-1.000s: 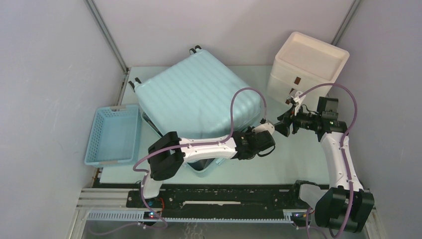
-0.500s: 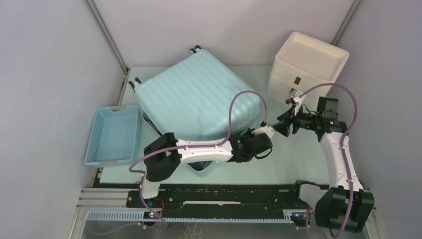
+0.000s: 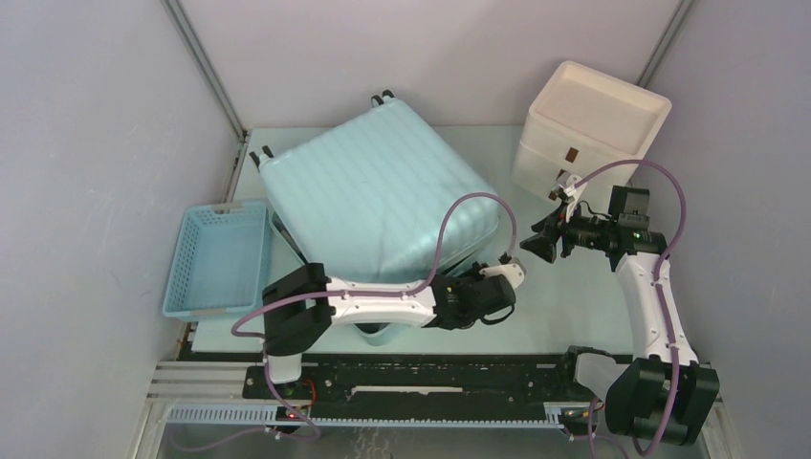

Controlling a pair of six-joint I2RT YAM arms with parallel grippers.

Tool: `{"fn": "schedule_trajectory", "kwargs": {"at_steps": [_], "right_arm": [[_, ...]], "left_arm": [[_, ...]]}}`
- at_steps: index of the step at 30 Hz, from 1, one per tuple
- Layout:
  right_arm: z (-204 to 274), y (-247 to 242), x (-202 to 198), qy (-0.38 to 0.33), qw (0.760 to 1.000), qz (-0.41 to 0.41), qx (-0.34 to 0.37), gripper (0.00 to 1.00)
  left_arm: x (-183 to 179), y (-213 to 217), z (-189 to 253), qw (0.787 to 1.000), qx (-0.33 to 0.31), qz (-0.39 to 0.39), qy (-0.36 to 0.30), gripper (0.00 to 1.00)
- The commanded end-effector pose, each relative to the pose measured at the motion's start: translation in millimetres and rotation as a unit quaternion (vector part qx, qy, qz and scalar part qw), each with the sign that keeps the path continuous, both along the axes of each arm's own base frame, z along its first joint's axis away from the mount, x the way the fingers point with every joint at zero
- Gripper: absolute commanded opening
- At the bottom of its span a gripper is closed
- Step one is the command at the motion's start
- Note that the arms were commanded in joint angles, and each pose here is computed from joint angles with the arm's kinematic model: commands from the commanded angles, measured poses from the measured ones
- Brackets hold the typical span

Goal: Open, take out, and arrange the luggage
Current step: Adjust the luggage at the center of the board.

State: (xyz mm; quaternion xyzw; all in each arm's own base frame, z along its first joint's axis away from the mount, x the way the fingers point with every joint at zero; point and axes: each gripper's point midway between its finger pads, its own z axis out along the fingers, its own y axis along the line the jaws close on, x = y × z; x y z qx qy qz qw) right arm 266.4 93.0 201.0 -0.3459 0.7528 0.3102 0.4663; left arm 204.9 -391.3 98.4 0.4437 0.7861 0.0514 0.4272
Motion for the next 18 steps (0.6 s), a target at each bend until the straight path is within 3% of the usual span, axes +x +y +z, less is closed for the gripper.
{"fn": "schedule_trajectory", "kwargs": {"at_steps": [1, 9, 18], "right_arm": [[8, 1, 0, -0.014, 1.0, 0.009, 0.005, 0.66], [8, 2, -1, -0.016, 1.0, 0.012, 0.003, 0.66], [8, 2, -1, -0.017, 1.0, 0.013, 0.003, 0.66]], "left_arm": [[-41, -8, 10, 0.997, -0.006, -0.08, 0.02, 0.0], [-65, 0, 0, 0.987, 0.014, -0.154, 0.042, 0.0], [-111, 15, -17, 0.957, 0.023, -0.268, 0.106, 0.0]]}}
